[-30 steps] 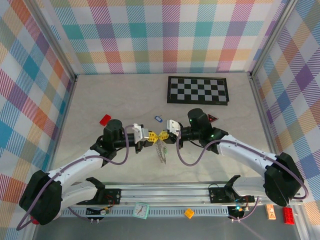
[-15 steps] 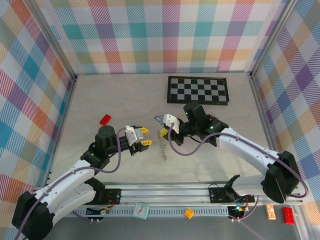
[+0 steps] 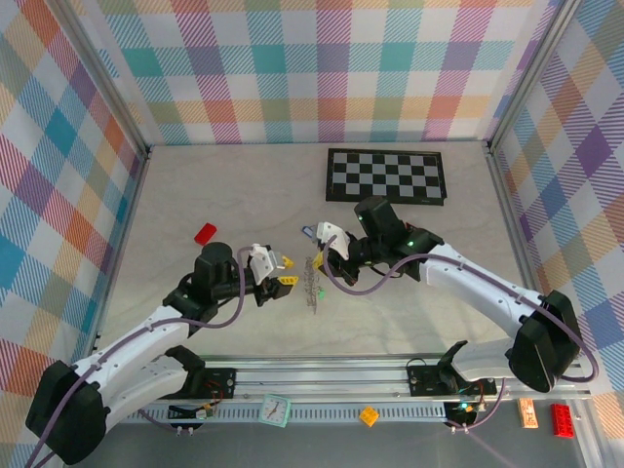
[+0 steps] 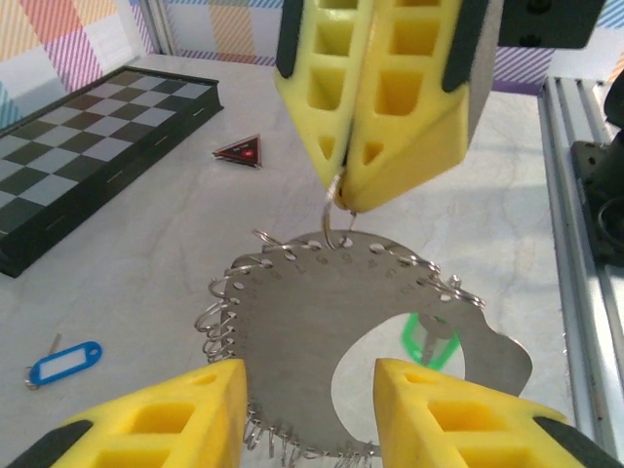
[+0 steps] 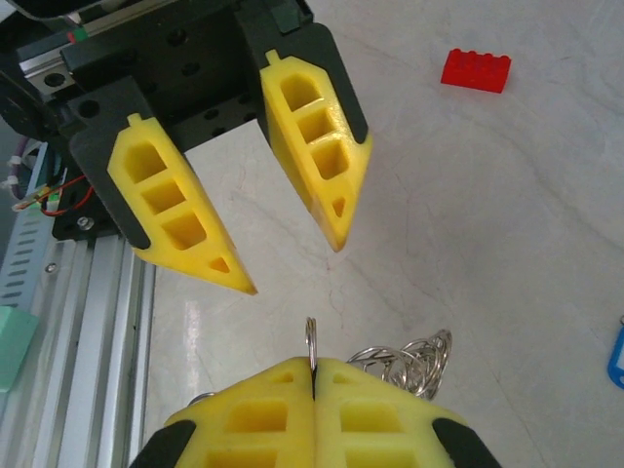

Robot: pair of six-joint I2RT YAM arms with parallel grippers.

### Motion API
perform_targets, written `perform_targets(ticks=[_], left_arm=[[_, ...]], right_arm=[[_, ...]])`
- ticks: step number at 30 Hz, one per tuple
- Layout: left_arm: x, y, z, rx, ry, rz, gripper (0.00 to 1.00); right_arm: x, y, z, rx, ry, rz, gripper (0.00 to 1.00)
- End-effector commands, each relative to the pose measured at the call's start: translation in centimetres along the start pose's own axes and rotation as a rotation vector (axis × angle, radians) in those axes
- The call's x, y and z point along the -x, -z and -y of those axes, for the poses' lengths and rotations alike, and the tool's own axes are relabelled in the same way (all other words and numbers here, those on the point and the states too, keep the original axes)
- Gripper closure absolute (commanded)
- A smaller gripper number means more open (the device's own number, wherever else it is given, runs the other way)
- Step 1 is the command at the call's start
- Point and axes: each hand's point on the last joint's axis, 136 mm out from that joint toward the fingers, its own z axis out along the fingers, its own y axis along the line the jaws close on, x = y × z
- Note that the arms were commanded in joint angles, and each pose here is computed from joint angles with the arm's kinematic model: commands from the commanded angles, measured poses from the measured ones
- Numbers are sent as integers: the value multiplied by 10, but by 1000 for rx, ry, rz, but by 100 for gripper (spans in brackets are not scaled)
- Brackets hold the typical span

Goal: Put the keys on the keyring

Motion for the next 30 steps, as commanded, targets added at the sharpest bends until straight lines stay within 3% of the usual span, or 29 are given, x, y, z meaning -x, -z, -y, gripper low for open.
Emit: perform_targets(ticks=[1, 13, 30], left_arm=[[28, -2, 6, -60, -10, 76, 64], [28, -7, 8, -102, 20, 53, 66], [29, -9, 15, -158, 44, 34, 72]], right_arm=[[19, 2, -10, 73, -3, 34, 100], [22, 0, -14, 145, -179, -41, 100], [26, 0, -18, 185, -167, -64, 100]])
